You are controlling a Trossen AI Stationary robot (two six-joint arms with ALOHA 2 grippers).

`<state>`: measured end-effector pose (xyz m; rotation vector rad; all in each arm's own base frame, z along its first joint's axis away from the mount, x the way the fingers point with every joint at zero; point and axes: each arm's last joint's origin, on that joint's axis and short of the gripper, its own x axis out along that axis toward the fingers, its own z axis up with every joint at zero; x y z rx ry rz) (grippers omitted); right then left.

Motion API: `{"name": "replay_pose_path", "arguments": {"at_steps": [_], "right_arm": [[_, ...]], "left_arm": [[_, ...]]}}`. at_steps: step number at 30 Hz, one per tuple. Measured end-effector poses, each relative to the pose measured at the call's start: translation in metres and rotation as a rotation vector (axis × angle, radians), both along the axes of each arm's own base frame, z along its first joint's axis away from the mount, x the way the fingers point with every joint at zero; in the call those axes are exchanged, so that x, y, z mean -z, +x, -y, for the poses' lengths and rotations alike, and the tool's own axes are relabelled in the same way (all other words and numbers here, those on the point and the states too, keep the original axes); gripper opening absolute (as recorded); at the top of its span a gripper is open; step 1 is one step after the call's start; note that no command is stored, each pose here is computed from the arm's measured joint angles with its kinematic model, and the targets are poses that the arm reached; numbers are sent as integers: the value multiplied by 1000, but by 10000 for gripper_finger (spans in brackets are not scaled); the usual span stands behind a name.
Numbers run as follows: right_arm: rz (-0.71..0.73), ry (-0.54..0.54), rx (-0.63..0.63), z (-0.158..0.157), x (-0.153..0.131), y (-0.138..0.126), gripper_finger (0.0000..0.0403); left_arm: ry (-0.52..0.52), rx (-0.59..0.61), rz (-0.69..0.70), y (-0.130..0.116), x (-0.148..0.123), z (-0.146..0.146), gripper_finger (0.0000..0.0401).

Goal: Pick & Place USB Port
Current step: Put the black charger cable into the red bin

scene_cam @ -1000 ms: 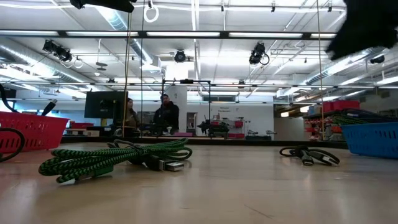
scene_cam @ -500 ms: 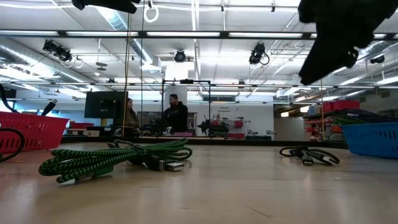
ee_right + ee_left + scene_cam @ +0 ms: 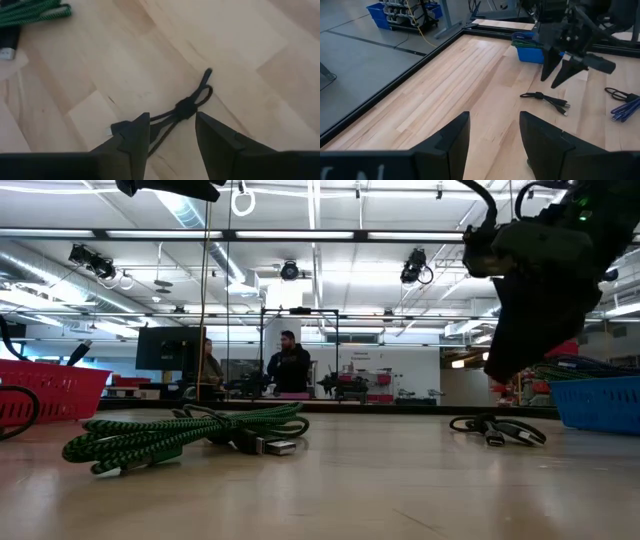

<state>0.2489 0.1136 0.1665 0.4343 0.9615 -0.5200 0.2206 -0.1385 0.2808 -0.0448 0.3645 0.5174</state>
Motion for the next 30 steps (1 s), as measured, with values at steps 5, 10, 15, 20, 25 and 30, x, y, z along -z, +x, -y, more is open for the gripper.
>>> {"name": "replay_pose_path", "arguments": {"at_steps": [5, 10, 15, 20, 25, 30], "right_arm": [[-27, 14, -1, -4, 14, 6, 159], [-40, 27, 9, -5, 23, 9, 159], [-59, 38, 29, -7, 31, 11, 159], [-56, 31, 34, -8, 41, 15, 158], [-80, 2, 38, -9, 52, 18, 109], [-125, -36, -18, -7, 55, 17, 15]], "left_arm": [[0, 0, 0, 0, 0, 0, 177], [0, 0, -1, 0, 0, 0, 177], [0, 0, 0, 0, 0, 0, 177], [0, 1, -1, 0, 0, 0, 177], [0, 0, 0, 0, 0, 0, 177], [-6, 7, -5, 0, 0, 0, 177]]}}
